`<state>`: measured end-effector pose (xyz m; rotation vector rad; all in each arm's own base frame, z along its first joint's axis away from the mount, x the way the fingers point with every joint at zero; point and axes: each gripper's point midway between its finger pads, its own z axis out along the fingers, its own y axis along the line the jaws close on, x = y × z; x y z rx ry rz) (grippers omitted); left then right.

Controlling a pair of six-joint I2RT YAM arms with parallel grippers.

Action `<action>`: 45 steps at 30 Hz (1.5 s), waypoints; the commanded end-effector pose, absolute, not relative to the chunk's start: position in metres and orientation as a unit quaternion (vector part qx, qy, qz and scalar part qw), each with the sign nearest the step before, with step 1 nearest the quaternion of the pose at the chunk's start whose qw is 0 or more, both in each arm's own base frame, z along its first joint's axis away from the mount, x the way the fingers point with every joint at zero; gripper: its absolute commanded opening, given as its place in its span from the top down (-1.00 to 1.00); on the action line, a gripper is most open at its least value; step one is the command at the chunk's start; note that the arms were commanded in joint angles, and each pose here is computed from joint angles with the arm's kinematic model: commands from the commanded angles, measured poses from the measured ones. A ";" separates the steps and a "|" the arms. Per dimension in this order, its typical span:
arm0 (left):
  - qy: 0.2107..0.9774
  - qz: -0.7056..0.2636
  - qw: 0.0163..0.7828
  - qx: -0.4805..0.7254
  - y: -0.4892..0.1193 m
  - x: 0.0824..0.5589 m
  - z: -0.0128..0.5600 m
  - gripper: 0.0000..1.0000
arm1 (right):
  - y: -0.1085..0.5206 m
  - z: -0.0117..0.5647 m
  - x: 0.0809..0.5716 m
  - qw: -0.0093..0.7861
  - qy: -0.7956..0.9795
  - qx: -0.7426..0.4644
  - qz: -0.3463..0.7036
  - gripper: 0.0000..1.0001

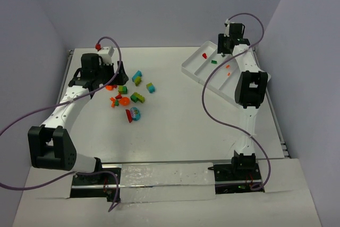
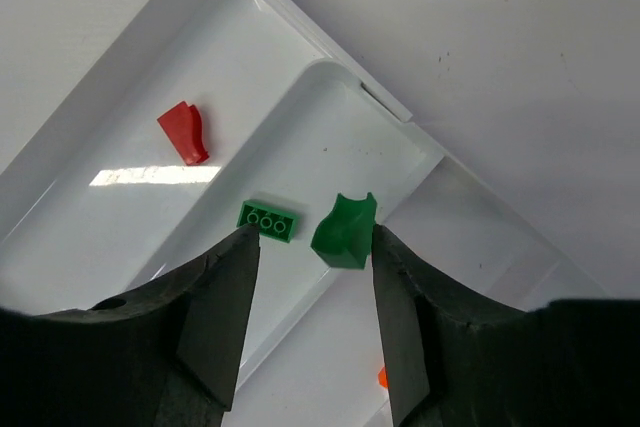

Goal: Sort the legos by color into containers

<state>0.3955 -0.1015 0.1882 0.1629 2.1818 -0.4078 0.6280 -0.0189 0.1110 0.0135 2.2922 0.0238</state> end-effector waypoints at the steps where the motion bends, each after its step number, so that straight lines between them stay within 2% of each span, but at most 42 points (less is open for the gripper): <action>1: 0.881 -0.143 0.446 0.062 -0.088 0.402 0.188 -0.99 | -0.016 0.139 0.652 0.464 0.886 0.003 0.007 -0.16; 12: 0.891 -0.136 0.430 0.041 -0.052 0.393 0.173 -0.98 | 0.015 0.187 0.636 0.483 0.874 -0.018 0.057 -0.25; 15: 0.901 -0.131 0.413 0.029 -0.028 0.388 0.158 -0.89 | 0.033 0.209 0.613 0.480 0.872 -0.031 0.094 -0.38; 20: 0.920 -0.096 0.379 0.033 -0.001 0.384 0.130 -0.61 | 0.084 0.251 0.574 0.488 0.859 -0.062 0.142 -0.63; 21: 0.925 -0.092 0.366 0.033 0.005 0.383 0.121 -0.54 | 0.091 0.245 0.564 0.477 0.863 -0.065 0.151 -0.80; 23: 0.930 -0.091 0.353 0.034 0.009 0.381 0.112 -0.36 | 0.105 0.248 0.546 0.469 0.864 -0.074 0.165 -0.93; 28: 0.938 -0.145 0.311 0.045 -0.008 0.368 0.086 0.02 | 0.134 0.241 0.514 0.446 0.869 -0.095 0.193 -0.99; 33: 0.941 -0.183 0.284 0.030 -0.017 0.360 0.070 0.17 | 0.148 0.233 0.497 0.426 0.873 -0.105 0.214 -1.00; 36: 0.941 -0.187 0.279 0.030 -0.018 0.357 0.066 0.15 | 0.150 0.230 0.493 0.422 0.874 -0.107 0.217 -1.00; 41: 0.944 -0.199 0.260 0.040 -0.022 0.348 0.053 -0.04 | 0.153 0.228 0.491 0.418 0.875 -0.109 0.220 -1.00; 45: 0.946 -0.198 0.255 0.041 -0.022 0.347 0.047 -0.11 | 0.153 0.227 0.491 0.414 0.876 -0.108 0.222 -1.00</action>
